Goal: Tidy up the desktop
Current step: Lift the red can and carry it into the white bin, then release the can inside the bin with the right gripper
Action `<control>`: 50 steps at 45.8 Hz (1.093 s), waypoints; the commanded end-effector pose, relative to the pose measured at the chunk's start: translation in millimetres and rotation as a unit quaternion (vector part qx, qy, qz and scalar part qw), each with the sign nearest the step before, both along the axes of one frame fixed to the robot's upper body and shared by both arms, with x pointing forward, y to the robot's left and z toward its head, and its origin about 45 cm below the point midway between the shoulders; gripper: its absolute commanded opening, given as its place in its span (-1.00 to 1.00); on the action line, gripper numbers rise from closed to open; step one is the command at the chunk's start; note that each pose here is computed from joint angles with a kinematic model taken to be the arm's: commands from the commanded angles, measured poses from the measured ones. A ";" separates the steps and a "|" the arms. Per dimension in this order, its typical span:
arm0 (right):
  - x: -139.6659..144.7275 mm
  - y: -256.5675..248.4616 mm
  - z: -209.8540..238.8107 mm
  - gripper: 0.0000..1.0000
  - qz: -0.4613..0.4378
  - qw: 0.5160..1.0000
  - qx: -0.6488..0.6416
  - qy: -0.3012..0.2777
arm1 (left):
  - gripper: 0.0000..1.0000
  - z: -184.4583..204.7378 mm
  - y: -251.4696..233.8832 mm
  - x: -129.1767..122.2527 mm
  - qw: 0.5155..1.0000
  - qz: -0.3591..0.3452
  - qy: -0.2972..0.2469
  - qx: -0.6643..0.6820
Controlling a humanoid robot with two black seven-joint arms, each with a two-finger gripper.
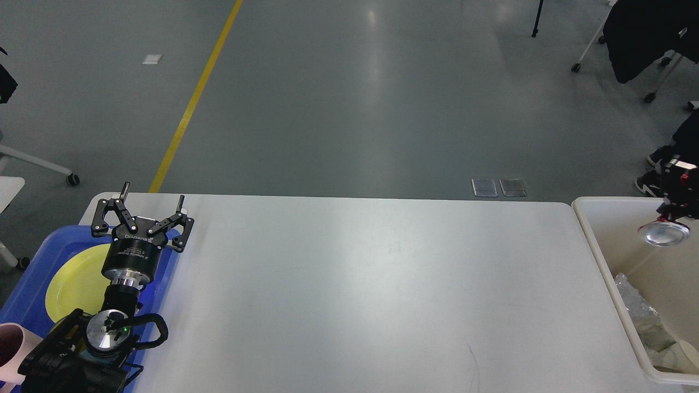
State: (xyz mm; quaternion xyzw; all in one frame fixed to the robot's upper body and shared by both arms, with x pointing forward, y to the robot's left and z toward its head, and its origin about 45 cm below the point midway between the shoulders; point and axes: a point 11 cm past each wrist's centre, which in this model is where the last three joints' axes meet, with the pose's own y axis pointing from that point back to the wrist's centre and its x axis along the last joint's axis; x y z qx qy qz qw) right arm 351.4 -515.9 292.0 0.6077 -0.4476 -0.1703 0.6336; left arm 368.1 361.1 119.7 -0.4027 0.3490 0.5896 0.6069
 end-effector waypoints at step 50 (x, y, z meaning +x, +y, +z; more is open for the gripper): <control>-101.6 -59.9 -248.0 0.93 0.006 0.969 -0.247 -0.024 | 0.93 0.0 0.0 0.0 1.000 0.000 0.000 0.000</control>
